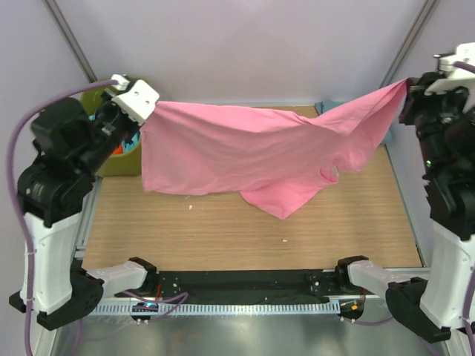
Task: Fold and stack the t-shirts
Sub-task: Flatten the tshirt out
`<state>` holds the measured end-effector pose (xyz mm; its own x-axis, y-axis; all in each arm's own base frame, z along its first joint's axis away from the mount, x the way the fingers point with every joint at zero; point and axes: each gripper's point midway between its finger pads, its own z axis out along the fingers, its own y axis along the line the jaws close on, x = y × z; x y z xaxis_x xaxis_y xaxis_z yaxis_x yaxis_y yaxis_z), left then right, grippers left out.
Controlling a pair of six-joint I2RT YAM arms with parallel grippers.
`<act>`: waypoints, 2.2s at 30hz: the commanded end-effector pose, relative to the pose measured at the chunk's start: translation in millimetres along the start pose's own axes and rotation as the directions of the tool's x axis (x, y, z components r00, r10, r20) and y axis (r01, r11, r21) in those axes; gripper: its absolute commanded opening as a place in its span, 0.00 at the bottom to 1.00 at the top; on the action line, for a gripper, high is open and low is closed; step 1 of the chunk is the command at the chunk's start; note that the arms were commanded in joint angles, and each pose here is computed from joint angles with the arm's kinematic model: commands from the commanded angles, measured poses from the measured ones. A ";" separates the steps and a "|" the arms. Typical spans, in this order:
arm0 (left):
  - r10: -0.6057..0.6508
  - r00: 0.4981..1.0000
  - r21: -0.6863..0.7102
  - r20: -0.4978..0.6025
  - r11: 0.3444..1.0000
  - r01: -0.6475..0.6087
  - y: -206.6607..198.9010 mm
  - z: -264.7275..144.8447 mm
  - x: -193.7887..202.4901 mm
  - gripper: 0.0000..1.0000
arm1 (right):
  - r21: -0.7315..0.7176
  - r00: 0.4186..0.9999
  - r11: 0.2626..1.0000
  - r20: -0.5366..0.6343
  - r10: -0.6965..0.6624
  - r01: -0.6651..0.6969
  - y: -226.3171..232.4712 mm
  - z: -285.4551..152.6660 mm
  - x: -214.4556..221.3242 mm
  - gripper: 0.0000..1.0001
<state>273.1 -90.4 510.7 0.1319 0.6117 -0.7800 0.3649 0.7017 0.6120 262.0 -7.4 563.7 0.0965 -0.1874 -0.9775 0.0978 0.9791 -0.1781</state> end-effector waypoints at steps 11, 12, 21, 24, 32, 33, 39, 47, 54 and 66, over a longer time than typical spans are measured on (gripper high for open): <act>-0.070 0.968 -0.064 0.240 0.994 0.088 32.2 -82.8 -57.2 0.00 | 0.101 0.892 0.994 0.452 -0.007 -0.043 -67.2 -143.1 -149.3 0.01; -0.067 0.959 -0.092 0.275 0.991 0.095 41.9 -93.4 -67.4 0.00 | 0.105 0.884 0.994 0.468 -0.021 -0.032 -67.2 -140.3 -155.7 0.01; -0.026 0.975 -0.133 0.219 0.989 0.056 50.1 -63.0 -62.1 0.00 | 0.151 0.857 0.988 0.502 -0.116 0.045 -61.6 -95.5 -170.7 0.01; -0.019 0.996 -0.049 0.089 0.999 0.023 17.2 -31.8 -19.8 0.00 | 0.113 0.898 0.989 0.417 -0.138 0.100 -44.6 -58.1 -138.8 0.01; 0.028 0.981 0.155 -0.191 0.988 0.002 -98.7 34.6 128.0 0.00 | -0.193 0.986 0.968 -0.003 -0.164 0.160 46.2 46.1 75.9 0.01; 0.027 0.979 0.153 -0.200 0.988 0.004 -102.1 43.2 136.1 0.00 | -0.203 0.985 0.966 -0.028 -0.171 0.162 50.9 53.6 91.6 0.01; -0.015 0.947 0.209 -0.320 0.974 0.086 -115.6 106.2 198.4 0.00 | -0.358 0.951 0.914 -0.166 -0.262 0.190 100.3 119.0 203.8 0.01; -0.012 0.885 0.205 -0.465 0.971 0.121 -103.8 215.0 263.8 0.00 | -0.449 0.898 0.865 -0.249 -0.363 0.225 145.0 250.0 316.3 0.01; -0.050 0.836 0.145 -0.546 0.977 0.153 -96.9 281.2 303.5 0.00 | -0.414 0.909 0.892 -0.274 -0.314 0.183 163.7 353.6 349.4 0.01; -0.164 0.753 -0.044 -0.637 0.983 0.177 -59.8 316.0 372.9 0.00 | -0.306 0.928 0.934 -0.259 -0.267 0.184 174.5 408.4 405.0 0.01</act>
<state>573.4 -38.2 116.3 -0.5535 0.6222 -0.5537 0.4460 0.7829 0.4338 701.9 56.6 126.3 -0.3255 -0.4555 -0.8286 -0.3002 0.8807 -0.3663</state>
